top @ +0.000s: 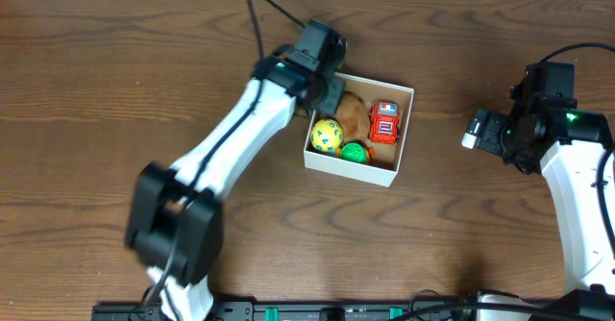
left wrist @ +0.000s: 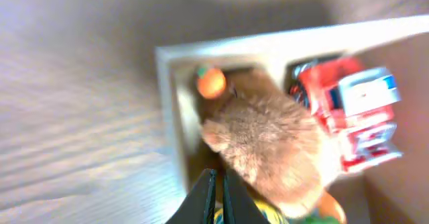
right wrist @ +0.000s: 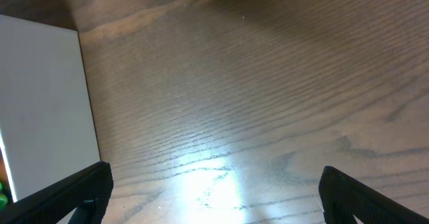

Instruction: Pack container

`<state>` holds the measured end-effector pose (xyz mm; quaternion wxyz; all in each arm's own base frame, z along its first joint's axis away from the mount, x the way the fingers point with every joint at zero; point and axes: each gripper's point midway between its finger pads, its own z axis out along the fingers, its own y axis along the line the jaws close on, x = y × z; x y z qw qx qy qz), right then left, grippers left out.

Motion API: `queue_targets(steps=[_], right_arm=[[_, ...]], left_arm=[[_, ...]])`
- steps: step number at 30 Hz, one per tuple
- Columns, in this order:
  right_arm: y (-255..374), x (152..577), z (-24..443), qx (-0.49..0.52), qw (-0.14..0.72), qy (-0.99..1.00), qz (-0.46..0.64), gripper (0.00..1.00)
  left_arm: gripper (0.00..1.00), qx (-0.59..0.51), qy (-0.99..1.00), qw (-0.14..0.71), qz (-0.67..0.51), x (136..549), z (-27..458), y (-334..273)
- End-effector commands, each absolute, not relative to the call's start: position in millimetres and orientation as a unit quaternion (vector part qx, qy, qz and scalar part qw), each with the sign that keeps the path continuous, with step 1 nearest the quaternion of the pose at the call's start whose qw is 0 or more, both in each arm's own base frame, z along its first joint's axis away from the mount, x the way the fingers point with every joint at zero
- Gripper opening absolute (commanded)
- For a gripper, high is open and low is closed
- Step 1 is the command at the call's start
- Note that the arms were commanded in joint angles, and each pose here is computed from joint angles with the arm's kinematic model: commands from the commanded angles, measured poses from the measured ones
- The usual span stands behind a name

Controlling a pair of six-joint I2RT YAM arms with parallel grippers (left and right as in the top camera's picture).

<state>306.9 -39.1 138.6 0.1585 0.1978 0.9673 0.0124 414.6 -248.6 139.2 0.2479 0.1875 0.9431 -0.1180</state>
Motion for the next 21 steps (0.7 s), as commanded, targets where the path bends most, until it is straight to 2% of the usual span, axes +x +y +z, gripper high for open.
queue_targets(steps=[1, 4, 6, 13, 17, 21], right_arm=[[-39, 306, 137, 0.189, 0.156, 0.969, 0.012, 0.99], [-36, 307, 137, 0.182, 0.155, 0.971, 0.019, 0.99], [-31, 308, 136, 0.17, 0.153, 0.973, 0.032, 0.92], [-10, 325, 116, 0.135, 0.144, 0.98, 0.041, 0.54], [12, 355, 96, 0.102, 0.16, 0.981, 0.051, 0.47], [45, 379, 75, 0.065, 0.171, 0.98, 0.083, 0.46]], left_arm=[[0.08, 0.174, 0.925, 0.33, -0.076, 419, 207, -222], [0.08, 0.155, 0.927, 0.339, -0.052, 411, 228, -196], [0.08, 0.139, 0.934, 0.325, -0.043, 403, 231, -177], [0.06, -0.002, 0.971, 0.237, -0.007, 379, 216, -83], [0.07, -0.073, 0.976, 0.206, -0.009, 373, 208, -41], [0.07, -0.105, 0.975, 0.196, -0.008, 371, 205, -17]])
